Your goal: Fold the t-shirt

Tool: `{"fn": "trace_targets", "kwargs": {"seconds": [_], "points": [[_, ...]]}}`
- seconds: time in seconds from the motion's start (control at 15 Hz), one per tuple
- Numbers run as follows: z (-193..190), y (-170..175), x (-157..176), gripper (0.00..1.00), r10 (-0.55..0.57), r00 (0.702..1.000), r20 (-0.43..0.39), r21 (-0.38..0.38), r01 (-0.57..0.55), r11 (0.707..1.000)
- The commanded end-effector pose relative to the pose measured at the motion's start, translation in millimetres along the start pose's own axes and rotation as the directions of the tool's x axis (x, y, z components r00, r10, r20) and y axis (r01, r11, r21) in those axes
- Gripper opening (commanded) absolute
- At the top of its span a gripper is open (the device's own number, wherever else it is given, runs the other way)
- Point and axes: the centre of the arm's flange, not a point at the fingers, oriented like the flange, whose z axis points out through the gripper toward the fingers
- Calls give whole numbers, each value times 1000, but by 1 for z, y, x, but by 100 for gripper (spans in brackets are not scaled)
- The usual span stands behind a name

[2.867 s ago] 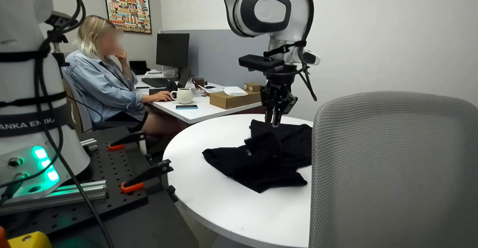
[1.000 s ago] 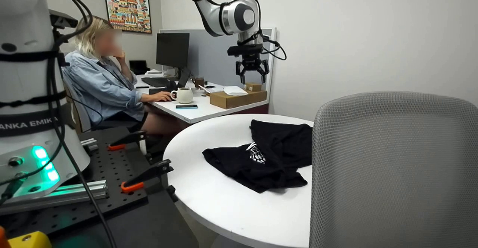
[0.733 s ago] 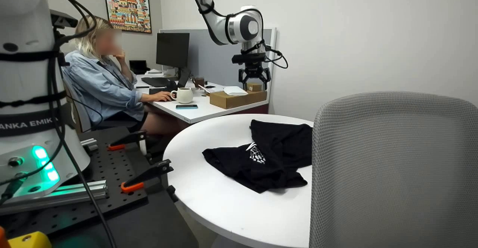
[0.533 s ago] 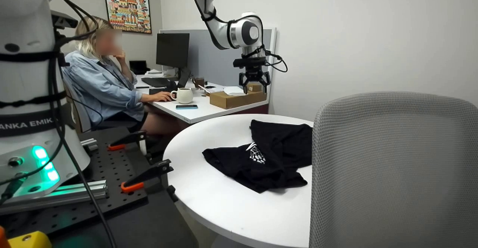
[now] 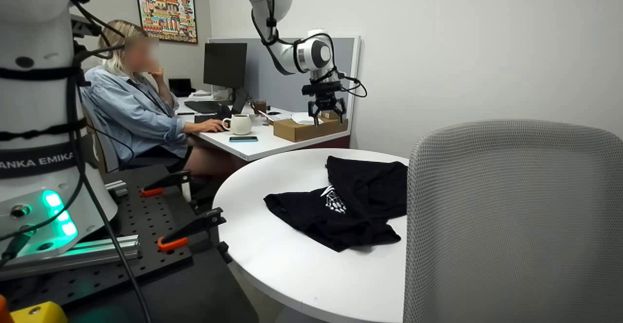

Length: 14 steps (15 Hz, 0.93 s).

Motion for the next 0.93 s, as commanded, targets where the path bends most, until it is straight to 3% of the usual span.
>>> {"fn": "trace_targets", "kwargs": {"seconds": [0.0, 0.27, 0.87], "points": [[23, 5, 37, 100, -27, 1000, 7, -65, 27, 997], [47, 9, 38, 100, -27, 999, 19, -79, 29, 996], [96, 21, 7, 100, -5, 994, 105, -63, 11, 998]]}}
